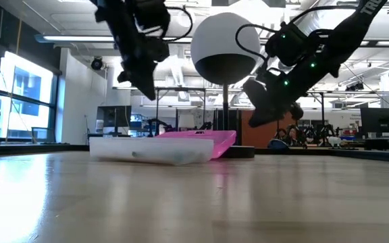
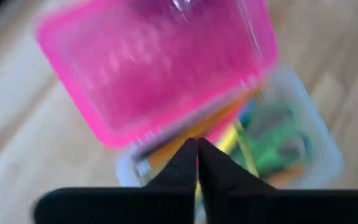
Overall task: Pick & place school supplies into a supply box
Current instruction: Close the pink supply box
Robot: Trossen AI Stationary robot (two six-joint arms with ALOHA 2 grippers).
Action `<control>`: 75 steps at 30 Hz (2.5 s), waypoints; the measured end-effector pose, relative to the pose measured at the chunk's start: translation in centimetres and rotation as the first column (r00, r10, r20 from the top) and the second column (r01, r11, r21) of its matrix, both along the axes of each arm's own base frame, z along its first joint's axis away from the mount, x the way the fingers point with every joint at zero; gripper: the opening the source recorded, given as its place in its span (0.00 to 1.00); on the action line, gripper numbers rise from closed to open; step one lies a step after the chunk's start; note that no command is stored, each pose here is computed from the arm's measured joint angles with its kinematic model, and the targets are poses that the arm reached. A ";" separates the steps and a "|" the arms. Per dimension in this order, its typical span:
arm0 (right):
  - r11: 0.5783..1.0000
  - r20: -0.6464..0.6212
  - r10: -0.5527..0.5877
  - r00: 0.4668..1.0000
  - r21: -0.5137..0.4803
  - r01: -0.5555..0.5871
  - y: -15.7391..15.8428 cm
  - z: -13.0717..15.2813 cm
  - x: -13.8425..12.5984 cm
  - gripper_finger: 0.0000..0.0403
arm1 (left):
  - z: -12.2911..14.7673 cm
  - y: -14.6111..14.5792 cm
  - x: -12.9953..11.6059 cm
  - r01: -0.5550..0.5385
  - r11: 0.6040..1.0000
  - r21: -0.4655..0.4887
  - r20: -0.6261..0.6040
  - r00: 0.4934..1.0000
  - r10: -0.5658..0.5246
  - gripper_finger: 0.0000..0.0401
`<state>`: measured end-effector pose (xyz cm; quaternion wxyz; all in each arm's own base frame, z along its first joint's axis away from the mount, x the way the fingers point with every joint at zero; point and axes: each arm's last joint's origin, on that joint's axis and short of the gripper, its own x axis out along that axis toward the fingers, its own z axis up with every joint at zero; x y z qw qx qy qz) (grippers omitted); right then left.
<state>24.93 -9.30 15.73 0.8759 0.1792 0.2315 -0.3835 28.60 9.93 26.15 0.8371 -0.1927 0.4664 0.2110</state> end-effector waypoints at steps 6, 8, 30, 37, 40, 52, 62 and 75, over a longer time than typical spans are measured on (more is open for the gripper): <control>1.000 -0.003 -0.022 1.000 -0.020 0.022 -0.2 0.1 -0.1 0.02 | -0.2 -5.7 0.3 0.079 0.997 -0.006 -0.093 0.992 -0.080 0.07; 0.999 -0.003 -0.026 1.000 -0.020 0.026 -0.4 0.1 -0.1 0.01 | -0.1 -8.0 0.4 0.094 0.995 0.008 -0.097 0.991 -0.093 0.09; 0.998 0.021 -0.059 0.998 0.009 0.059 -4.1 -2.8 1.5 0.00 | -9.9 -16.9 -3.1 -0.247 0.969 0.007 -0.170 0.955 0.245 0.05; 0.997 0.047 0.020 0.999 0.077 -0.023 -3.9 -2.9 2.8 0.00 | -10.7 -14.3 -1.9 -0.233 0.972 -0.014 -0.078 0.970 0.231 0.04; 0.992 0.035 0.051 0.998 0.110 -0.055 -3.7 -3.1 2.8 0.00 | -10.7 -13.3 -1.6 -0.228 0.974 -0.009 -0.073 0.971 0.227 0.05; 0.971 0.086 0.174 0.981 0.148 -0.186 -3.3 -2.9 3.1 0.00 | -10.6 -11.5 -1.2 -0.203 0.979 -0.024 -0.075 0.977 0.200 0.06; 0.969 0.039 0.233 0.972 0.074 -0.235 -0.8 -2.5 4.0 0.00 | -10.6 -11.6 -1.3 -0.191 0.980 -0.050 -0.091 0.978 0.186 0.05; 0.909 0.096 0.416 0.904 -0.036 -0.414 2.3 1.3 4.2 0.00 | -10.5 -11.7 -1.1 -0.201 0.978 -0.048 -0.070 0.978 0.198 0.06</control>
